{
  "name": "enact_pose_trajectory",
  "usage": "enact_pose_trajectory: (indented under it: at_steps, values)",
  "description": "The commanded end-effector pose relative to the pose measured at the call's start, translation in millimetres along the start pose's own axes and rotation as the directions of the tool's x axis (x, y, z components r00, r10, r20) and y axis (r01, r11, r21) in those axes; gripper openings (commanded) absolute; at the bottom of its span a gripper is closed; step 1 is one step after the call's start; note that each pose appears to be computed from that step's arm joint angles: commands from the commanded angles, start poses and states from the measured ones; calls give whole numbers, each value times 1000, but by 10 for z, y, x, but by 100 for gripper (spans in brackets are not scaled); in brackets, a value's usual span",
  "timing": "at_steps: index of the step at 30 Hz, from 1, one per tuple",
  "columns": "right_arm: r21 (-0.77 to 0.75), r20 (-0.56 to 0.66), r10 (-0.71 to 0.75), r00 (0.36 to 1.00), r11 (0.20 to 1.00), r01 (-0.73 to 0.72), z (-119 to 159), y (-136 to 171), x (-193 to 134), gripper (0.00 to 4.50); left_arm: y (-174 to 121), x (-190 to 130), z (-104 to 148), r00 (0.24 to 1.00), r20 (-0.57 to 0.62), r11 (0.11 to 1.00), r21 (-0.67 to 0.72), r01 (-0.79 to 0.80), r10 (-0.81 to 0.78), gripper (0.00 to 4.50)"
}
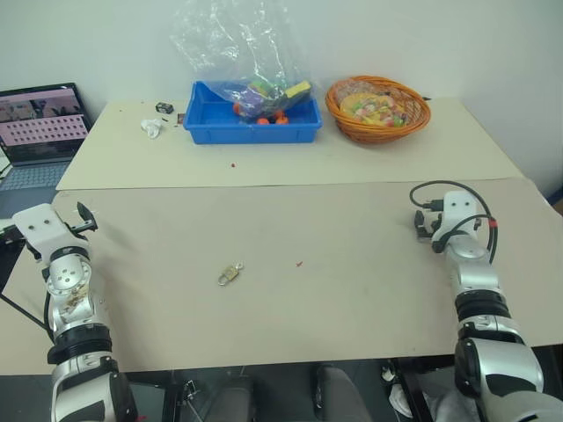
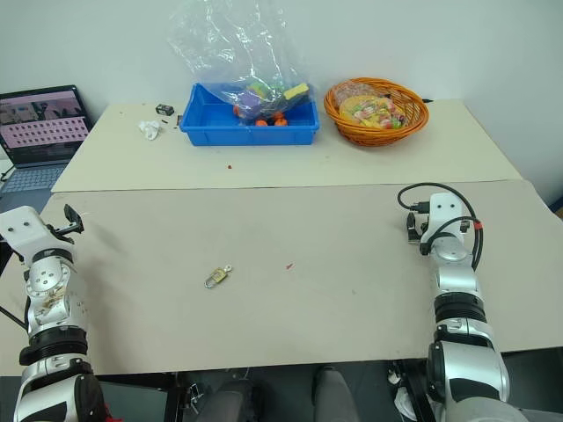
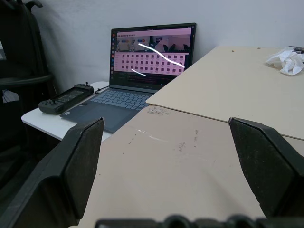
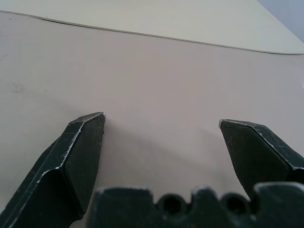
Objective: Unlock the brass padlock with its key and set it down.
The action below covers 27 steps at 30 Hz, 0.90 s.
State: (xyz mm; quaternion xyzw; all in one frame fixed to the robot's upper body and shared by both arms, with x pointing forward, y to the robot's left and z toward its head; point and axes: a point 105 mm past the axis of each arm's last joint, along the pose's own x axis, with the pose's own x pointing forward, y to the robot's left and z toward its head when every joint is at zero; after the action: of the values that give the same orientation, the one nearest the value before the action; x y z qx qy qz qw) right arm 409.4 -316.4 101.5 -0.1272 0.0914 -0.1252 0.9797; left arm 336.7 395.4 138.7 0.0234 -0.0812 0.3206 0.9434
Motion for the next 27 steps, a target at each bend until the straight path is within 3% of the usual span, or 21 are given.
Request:
enact_pose_trajectory:
  at_steps: [1,6,7,9,12,13,14,15,16,22,27]
  values:
    - [2,66,-18,998,1000,18,191,-56,11,450,-19,48,226,997,75,1000,3,15,-15,447]
    - [-18,74,65,995,998,-64,227,81,4,450,-44,52,214,997,71,1000,-11,20,-20,447]
    - [-32,87,149,985,989,-146,263,210,-17,450,-44,53,214,997,71,1000,-11,20,-19,447]
    - [-4,136,433,891,900,-436,393,647,-190,450,-49,53,216,997,73,1000,-14,22,-21,447]
    - [-72,159,809,566,581,-811,549,1215,-802,450,-70,50,216,997,74,1000,-12,27,-26,447]
    - [-101,138,915,380,395,-913,578,1369,-1157,450,-78,48,215,997,74,1000,-10,29,-28,447]
    - [-129,113,973,201,215,-968,600,1466,-1502,450,-86,46,214,997,74,999,-10,31,-30,447]
    - [-137,92,994,62,75,-988,611,1515,-1767,450,-91,45,212,997,73,999,-10,32,-32,447]
    - [-142,78,997,-13,-2,-990,630,1540,-1914,450,-95,46,210,997,73,999,-9,33,-32,447]
    - [-243,-48,998,-46,-56,-968,639,1722,-1973,450,-145,44,204,996,69,998,-5,58,-57,447]
    - [-271,-11,999,-33,-35,-962,757,1789,-1910,450,-329,4,185,982,52,983,47,177,-179,447]
